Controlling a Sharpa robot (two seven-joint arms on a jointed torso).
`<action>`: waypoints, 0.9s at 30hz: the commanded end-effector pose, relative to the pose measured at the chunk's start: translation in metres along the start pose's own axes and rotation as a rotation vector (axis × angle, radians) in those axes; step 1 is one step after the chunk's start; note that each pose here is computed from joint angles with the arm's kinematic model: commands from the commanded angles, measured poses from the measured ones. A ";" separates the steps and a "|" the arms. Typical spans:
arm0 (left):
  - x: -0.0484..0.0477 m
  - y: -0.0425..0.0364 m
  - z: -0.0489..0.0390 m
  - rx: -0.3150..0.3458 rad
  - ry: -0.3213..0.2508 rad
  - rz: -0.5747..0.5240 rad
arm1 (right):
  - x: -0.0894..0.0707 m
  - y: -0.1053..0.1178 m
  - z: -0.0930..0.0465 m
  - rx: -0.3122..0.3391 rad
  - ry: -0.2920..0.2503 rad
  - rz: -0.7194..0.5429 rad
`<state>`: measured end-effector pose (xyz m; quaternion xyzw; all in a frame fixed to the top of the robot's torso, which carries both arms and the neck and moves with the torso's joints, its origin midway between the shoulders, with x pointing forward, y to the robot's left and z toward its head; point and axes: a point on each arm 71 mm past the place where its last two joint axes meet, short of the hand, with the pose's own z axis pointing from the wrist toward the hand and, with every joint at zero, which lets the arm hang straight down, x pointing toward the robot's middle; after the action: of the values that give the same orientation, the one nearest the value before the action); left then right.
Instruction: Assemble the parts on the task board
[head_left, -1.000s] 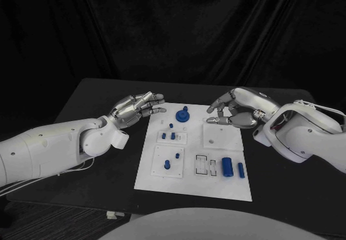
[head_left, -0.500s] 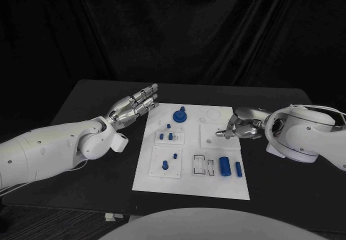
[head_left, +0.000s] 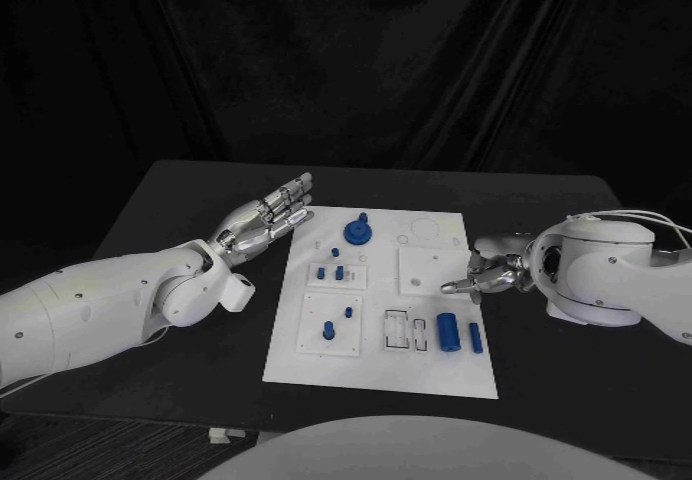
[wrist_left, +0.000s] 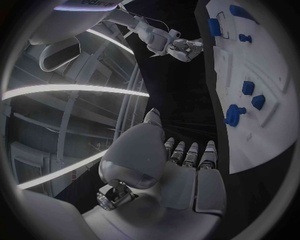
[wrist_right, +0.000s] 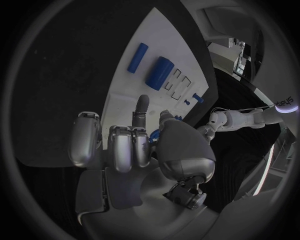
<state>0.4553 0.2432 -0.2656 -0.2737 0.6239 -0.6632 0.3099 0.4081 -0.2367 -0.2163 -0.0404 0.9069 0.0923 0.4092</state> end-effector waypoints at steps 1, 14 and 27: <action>0.0029 -0.0087 -0.0021 0.157 0.026 -0.010 | 0.004 -0.002 -0.001 0.054 0.034 -0.115; 0.0039 -0.0043 -0.0054 0.143 0.032 -0.023 | 0.018 0.007 0.004 0.040 0.074 -0.153; 0.0038 -0.0031 -0.0065 0.129 0.041 -0.032 | 0.031 0.016 0.008 0.013 0.102 -0.142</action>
<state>0.4498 0.2455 -0.2727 -0.2721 0.6303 -0.6648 0.2945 0.3923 -0.2197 -0.2410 -0.1043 0.9209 0.0636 0.3702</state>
